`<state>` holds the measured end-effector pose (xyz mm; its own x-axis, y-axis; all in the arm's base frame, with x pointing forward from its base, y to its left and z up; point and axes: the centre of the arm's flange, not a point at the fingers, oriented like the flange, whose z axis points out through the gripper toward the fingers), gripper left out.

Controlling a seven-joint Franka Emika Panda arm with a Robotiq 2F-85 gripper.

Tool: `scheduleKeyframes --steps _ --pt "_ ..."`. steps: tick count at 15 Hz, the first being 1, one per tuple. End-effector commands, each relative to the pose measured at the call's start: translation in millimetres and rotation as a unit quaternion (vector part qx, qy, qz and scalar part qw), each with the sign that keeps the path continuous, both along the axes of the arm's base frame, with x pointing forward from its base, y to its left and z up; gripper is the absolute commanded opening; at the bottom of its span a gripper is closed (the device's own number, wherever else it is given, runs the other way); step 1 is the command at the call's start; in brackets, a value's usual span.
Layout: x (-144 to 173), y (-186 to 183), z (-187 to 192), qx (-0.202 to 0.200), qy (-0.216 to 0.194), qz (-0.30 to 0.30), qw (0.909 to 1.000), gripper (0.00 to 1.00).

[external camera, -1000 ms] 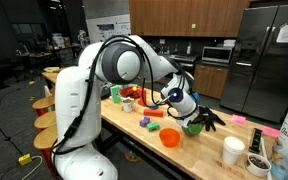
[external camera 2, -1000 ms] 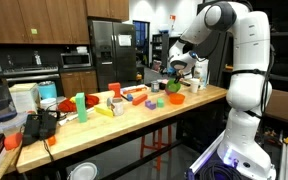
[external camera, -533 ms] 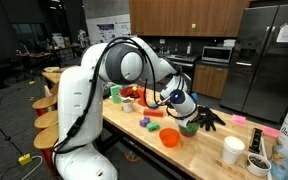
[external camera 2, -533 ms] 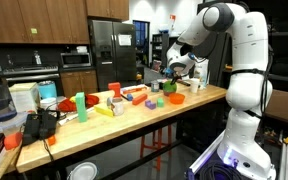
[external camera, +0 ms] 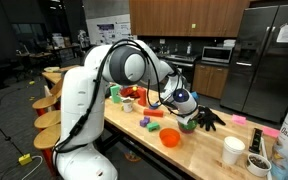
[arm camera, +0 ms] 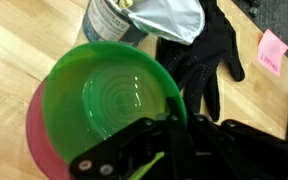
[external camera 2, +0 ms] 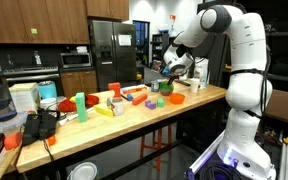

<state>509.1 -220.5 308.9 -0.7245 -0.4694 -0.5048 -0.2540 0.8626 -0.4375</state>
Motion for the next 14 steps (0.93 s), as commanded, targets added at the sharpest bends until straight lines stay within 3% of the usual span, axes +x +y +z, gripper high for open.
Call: scheduleKeyframes --steps 1,6,14 --pt "3 -13 33 -0.004 -0.001 -0.013 0.9999 0.01" --pt "-17 -25 76 -0.07 0.001 -0.045 0.9965 0.01" --pt "-63 -38 123 -0.159 0.012 -0.097 0.9824 0.01"
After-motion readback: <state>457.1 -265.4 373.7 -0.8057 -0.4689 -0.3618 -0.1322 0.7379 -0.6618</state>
